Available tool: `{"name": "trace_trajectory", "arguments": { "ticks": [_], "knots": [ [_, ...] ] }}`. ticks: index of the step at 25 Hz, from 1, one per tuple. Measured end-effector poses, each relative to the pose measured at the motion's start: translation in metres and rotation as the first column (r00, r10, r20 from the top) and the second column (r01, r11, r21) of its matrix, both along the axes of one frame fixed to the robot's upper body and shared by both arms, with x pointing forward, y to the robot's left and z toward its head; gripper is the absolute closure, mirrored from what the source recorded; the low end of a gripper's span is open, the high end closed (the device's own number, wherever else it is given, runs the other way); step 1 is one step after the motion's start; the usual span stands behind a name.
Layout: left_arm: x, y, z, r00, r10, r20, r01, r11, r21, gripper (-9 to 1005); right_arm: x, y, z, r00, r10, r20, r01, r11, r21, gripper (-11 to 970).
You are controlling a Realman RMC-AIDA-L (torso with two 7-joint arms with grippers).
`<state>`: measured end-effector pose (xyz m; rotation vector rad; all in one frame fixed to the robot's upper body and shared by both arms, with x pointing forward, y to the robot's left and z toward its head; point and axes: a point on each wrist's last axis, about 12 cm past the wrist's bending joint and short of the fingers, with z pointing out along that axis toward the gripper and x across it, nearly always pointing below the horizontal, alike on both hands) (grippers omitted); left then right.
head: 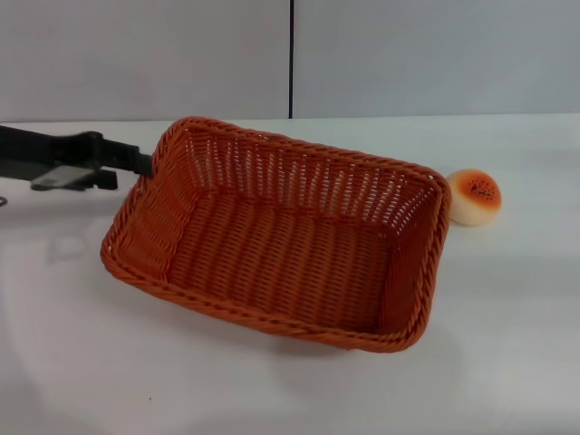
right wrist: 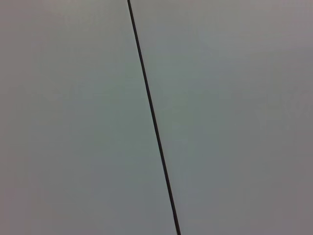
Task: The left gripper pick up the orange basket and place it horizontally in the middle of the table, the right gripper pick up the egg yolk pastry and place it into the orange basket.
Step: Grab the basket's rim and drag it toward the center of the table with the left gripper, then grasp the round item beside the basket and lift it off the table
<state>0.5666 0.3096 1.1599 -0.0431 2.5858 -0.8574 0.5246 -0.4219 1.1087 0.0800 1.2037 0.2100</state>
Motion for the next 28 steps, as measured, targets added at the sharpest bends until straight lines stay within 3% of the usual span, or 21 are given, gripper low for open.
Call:
{"name": "trace_trajectory", "arguments": {
  "ticks": [8,9,10,12,13,14,15,16,17,18,19,20,21,22,23,24,25,28],
  "knots": [
    [0.004,0.031,0.013,0.97,0.0,0.243,-0.013,0.999,0.052,383,-0.004,0.002,0.0,0.999,0.044,-0.029,-0.045,0.998,-0.053,350],
    [0.003,0.037,0.015,0.934,-0.025,0.357,0.006,0.999,0.053,383,-0.004,0.002,0.001,0.994,0.086,-0.065,-0.09,0.994,-0.055,350],
    [0.003,0.037,0.015,0.934,-0.025,0.357,0.006,0.999,0.053,383,-0.004,0.002,0.001,0.994,0.086,-0.065,-0.09,0.994,-0.055,350],
    [0.0,0.042,0.013,0.889,-0.035,0.456,0.02,0.999,0.037,383,-0.002,0.002,0.004,0.971,0.159,-0.176,-0.172,0.983,-0.058,350],
    [-0.001,0.044,0.012,0.87,-0.03,0.493,0.02,0.999,0.026,383,-0.002,0.002,0.004,0.971,0.159,-0.176,-0.172,0.983,-0.058,350],
    [-0.008,0.051,0.007,0.791,0.0,0.612,0.014,1.0,-0.019,383,-0.001,0.003,0.007,0.94,0.208,-0.27,-0.229,0.972,-0.05,350],
    [-0.012,0.055,0.004,0.754,0.022,0.657,0.007,0.999,-0.041,383,0.0,0.003,0.011,0.918,0.234,-0.32,-0.261,0.965,-0.043,350],
    [-0.012,0.055,0.004,0.754,0.022,0.657,0.007,0.999,-0.041,382,-0.001,0.004,0.014,0.896,0.255,-0.363,-0.286,0.958,-0.033,350],
    [-0.02,0.061,0.001,0.677,0.059,0.733,-0.007,0.997,-0.073,382,-0.001,0.004,0.016,0.876,0.272,-0.4,-0.305,0.952,-0.021,351],
    [-0.02,0.061,0.001,0.677,0.059,0.733,-0.007,0.997,-0.073,382,-0.001,0.005,0.018,0.849,0.295,-0.438,-0.328,0.945,0.001,351],
    [-0.029,0.067,-0.005,0.593,0.078,0.802,-0.023,0.997,-0.08,382,-0.001,0.006,0.021,0.817,0.32,-0.479,-0.351,0.936,0.027,351],
    [-0.032,0.069,-0.008,0.566,0.079,0.82,-0.028,0.997,-0.077,382,-0.001,0.006,0.021,0.817,0.32,-0.479,-0.351,0.936,0.027,353],
    [-0.035,0.07,-0.012,0.541,0.084,0.837,-0.035,0.996,-0.077,382,0.001,0.009,0.028,0.745,0.356,-0.564,-0.388,0.919,0.067,354],
    [-0.04,0.072,-0.02,0.506,0.092,0.858,-0.05,0.996,-0.077,382,0.001,0.009,0.028,0.745,0.356,-0.564,-0.388,0.919,0.067,356],
    [-0.04,0.072,-0.02,0.506,0.092,0.858,-0.05,0.996,-0.077,382,0.002,0.01,0.031,0.707,0.365,-0.605,-0.396,0.914,0.089,357],
    [-0.046,0.073,-0.036,0.466,0.103,0.879,-0.08,0.994,-0.074,382,0.008,0.012,0.035,0.613,0.372,-0.698,-0.397,0.908,0.135,359],
    [-0.049,0.073,-0.043,0.454,0.097,0.886,-0.089,0.994,-0.063,382,0.008,0.012,0.035,0.613,0.372,-0.698,-0.397,0.908,0.135,360],
    [-0.054,0.07,-0.056,0.428,0.07,0.901,-0.099,0.995,-0.03,382,0.02,0.018,0.039,0.448,0.366,-0.816,-0.395,0.9,0.187,365]
  ]
}}
